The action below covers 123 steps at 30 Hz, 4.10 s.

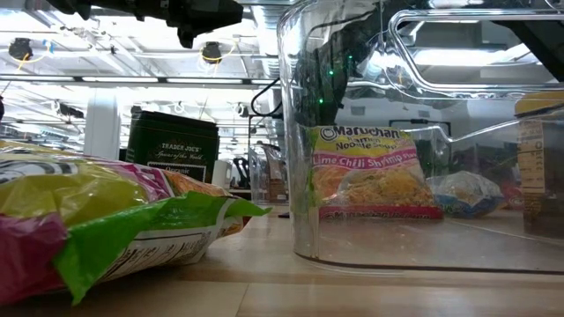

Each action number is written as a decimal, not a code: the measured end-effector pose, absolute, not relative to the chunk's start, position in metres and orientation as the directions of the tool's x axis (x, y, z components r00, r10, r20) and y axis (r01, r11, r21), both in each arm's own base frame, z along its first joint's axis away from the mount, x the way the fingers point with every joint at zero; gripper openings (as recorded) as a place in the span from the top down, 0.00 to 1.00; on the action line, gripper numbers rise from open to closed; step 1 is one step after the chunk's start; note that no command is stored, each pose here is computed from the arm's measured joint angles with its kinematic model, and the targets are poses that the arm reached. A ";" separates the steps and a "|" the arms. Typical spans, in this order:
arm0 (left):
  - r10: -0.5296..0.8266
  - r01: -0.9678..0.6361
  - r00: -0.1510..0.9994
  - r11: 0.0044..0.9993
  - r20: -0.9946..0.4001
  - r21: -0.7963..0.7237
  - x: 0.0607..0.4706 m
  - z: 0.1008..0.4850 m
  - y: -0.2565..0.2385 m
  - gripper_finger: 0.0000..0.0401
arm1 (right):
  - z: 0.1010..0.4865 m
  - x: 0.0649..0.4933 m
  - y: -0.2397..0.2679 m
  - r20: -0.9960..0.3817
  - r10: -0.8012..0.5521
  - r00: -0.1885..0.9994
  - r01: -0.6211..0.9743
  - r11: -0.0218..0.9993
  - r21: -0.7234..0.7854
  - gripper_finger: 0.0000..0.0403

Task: Pick & Place Food Item
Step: Put the gold seasoning bottle into the top transparent bin, then put the black seasoning can into the top transparent bin

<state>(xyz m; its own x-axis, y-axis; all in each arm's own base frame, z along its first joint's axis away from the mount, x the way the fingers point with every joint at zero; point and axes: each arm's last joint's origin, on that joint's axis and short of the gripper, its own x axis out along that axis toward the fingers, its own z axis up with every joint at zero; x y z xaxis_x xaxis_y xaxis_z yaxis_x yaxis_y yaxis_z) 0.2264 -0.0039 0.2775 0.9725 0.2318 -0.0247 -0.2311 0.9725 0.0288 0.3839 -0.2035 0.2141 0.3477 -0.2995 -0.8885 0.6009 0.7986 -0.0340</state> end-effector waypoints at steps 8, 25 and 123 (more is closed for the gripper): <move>0.232 -0.232 0.972 0.972 -0.025 0.029 0.226 0.277 -0.004 0.78 | 0.214 0.384 -0.203 -0.887 -0.315 0.338 0.612 0.790 -0.047 0.12; 0.232 -0.231 0.972 0.972 -0.025 0.029 0.226 0.277 -0.004 0.78 | 0.246 0.377 -0.182 -0.869 -0.362 0.338 0.626 0.775 -0.080 0.10; 0.232 -0.231 0.972 0.972 -0.025 0.029 0.226 0.277 -0.004 0.78 | 0.303 0.356 -0.060 -0.926 -0.089 0.368 0.214 0.977 -0.009 0.71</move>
<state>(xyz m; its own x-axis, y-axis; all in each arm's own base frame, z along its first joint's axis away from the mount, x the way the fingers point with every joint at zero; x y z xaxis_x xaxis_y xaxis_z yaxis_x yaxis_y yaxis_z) 0.2265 -0.0039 0.2775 0.9724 0.2319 -0.0246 -0.2312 0.9725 0.0287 0.3562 -0.0605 0.3035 0.3681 -0.0889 -0.9255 0.2139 0.9768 -0.0088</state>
